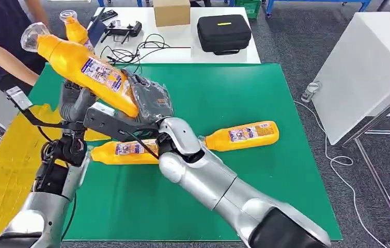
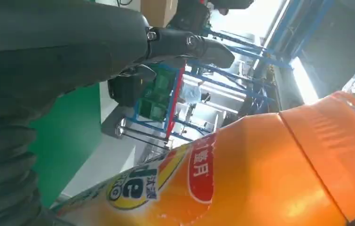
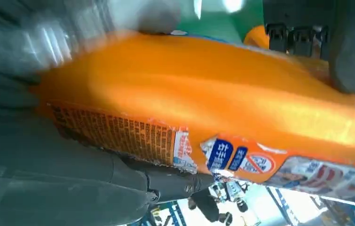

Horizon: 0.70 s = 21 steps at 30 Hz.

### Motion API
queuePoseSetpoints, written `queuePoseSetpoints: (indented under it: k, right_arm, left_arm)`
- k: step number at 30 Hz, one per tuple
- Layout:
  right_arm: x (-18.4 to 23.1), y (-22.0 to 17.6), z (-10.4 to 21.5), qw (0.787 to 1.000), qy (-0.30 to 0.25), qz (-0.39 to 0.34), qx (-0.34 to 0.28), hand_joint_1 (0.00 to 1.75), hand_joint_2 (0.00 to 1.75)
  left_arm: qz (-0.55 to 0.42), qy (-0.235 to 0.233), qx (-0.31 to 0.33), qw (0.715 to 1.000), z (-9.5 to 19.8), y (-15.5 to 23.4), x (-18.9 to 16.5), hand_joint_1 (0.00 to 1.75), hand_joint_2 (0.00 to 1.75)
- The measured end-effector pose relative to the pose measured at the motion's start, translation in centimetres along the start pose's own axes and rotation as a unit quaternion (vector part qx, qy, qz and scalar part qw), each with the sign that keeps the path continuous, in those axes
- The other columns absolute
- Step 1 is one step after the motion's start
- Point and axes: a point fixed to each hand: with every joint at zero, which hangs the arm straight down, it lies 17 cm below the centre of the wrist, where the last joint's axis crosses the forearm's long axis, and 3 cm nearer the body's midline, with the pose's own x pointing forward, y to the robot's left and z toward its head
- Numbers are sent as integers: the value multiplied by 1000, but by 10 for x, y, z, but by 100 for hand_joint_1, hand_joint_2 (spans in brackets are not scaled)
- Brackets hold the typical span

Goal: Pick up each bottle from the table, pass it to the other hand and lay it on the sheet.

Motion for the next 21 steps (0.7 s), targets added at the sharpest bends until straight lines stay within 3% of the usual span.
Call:
queuePoseSetpoints:
  k: [6,10,21]
  right_arm:
    - [-11,31,10,999,6,29,30,175,175]
    - [-28,29,8,998,19,43,31,175,175]
    - [-70,10,2,996,53,68,16,175,175]
  left_arm:
    - [3,19,9,1000,24,20,-15,0,175]
    - [3,33,12,999,31,25,-22,0,175]
    - [0,29,-13,1000,14,1,-10,0,175]
